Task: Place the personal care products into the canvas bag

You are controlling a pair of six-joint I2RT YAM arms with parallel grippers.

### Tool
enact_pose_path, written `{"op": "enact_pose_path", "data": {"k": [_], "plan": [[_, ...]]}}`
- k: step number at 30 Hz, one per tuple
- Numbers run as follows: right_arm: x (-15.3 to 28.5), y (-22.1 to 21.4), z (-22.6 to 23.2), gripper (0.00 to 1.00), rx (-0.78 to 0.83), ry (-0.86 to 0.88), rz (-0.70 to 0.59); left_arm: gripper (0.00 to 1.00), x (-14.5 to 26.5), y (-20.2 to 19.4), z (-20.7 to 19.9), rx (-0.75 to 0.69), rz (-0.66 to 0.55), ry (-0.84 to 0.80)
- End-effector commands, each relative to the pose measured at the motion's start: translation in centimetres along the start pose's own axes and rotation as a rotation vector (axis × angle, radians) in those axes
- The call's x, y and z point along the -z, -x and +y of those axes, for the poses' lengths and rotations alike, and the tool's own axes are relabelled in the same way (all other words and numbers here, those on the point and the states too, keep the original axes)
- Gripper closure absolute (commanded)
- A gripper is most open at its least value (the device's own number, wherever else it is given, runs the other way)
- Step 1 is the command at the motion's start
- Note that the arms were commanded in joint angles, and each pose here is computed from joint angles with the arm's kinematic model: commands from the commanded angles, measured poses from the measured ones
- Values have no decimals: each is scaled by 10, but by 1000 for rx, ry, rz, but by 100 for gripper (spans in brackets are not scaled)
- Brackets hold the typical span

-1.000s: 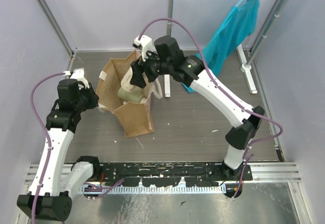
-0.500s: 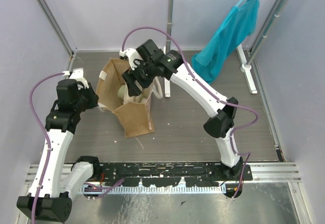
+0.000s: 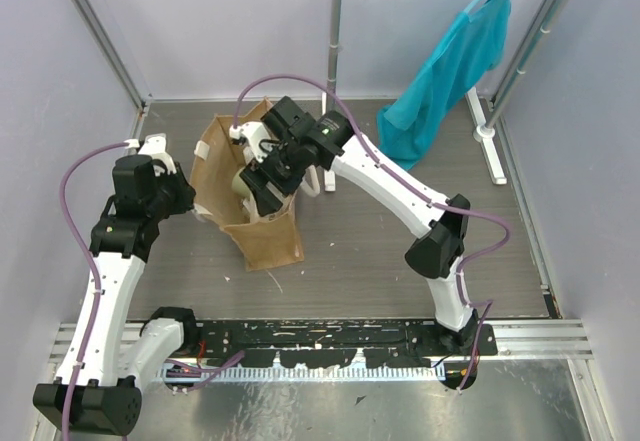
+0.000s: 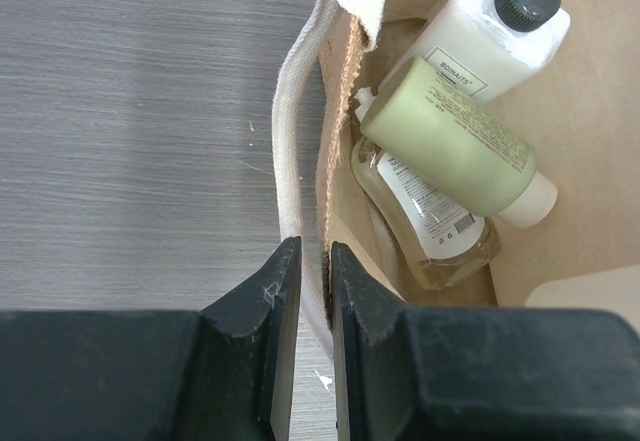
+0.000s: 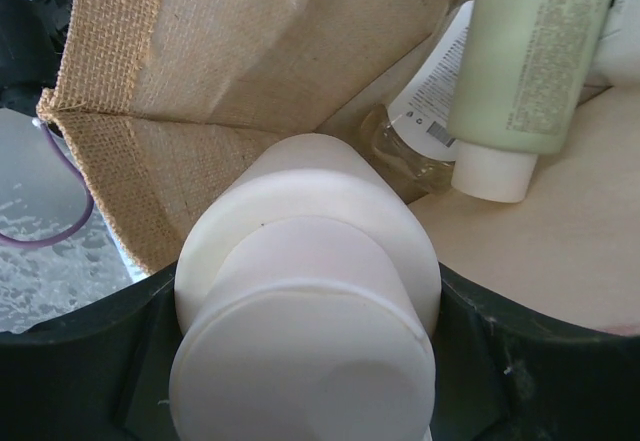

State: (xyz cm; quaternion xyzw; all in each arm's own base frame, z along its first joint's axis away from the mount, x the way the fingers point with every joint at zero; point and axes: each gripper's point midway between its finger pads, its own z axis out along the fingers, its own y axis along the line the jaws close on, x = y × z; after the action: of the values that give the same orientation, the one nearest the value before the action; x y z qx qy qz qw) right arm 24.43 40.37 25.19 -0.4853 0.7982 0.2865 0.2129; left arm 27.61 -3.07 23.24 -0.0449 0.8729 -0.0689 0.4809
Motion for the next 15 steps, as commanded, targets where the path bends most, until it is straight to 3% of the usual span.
{"op": "enact_pose_path", "data": {"k": [1,10,15], "plan": [[24,25,47,99,96,74,-121,75,4,16,-4,-10,-51,-17],[-11,4,41,99,102,32,-26,75,4,16,-5,-12,-54,-23],[-23,-1,25,99,118,-48,-34,75,4,17,-6,-7,-54,-27]]}}
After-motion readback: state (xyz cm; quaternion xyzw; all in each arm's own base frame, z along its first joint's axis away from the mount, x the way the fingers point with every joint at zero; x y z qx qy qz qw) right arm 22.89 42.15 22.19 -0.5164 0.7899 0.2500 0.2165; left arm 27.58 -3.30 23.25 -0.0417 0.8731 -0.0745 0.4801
